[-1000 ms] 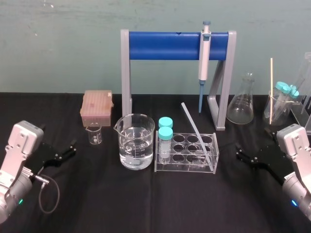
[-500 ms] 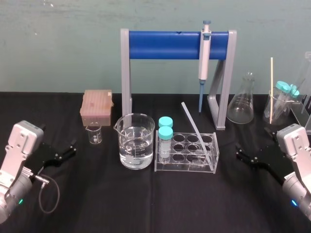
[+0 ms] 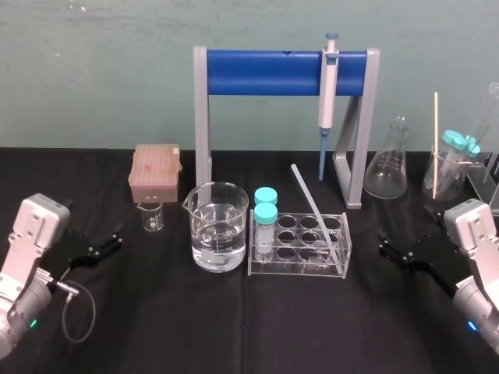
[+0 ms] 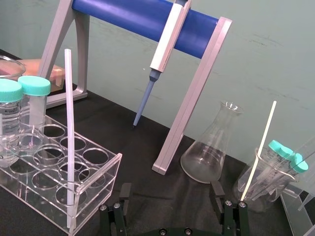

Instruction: Pick up the stirring rod with one hand, then place it down.

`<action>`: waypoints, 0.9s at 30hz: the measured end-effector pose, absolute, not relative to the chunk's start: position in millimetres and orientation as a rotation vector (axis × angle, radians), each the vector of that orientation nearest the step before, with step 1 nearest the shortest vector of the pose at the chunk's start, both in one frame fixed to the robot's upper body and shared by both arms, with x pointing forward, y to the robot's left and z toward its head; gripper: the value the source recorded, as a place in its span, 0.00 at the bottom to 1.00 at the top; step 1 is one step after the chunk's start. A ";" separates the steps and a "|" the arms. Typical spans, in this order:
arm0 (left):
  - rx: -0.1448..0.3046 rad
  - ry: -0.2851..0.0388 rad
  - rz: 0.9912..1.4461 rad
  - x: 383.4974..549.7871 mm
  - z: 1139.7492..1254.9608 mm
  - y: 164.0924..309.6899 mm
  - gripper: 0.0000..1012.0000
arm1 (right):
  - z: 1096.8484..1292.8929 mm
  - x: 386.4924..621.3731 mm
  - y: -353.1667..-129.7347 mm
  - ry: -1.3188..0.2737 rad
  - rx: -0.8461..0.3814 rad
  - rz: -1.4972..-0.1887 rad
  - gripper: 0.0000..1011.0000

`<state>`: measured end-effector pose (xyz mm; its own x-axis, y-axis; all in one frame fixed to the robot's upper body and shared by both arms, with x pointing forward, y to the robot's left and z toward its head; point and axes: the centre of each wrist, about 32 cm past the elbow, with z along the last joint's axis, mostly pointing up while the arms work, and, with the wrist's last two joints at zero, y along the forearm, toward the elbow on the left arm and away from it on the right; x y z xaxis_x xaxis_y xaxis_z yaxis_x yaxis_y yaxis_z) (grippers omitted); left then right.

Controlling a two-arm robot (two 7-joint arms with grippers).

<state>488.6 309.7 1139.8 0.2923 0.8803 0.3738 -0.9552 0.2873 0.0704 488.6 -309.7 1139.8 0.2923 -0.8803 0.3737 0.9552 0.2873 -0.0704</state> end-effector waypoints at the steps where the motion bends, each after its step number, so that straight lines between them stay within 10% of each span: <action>1: 0.304 -0.285 1.248 488.6 1139.8 309.7 0.99 | 1139.8 488.6 -309.7 -0.285 -0.304 -1.248 0.99; 27: 0.304 -0.285 1.248 488.6 1139.8 309.7 0.99 | 1139.8 488.6 -309.7 -0.285 -0.304 -1.248 0.99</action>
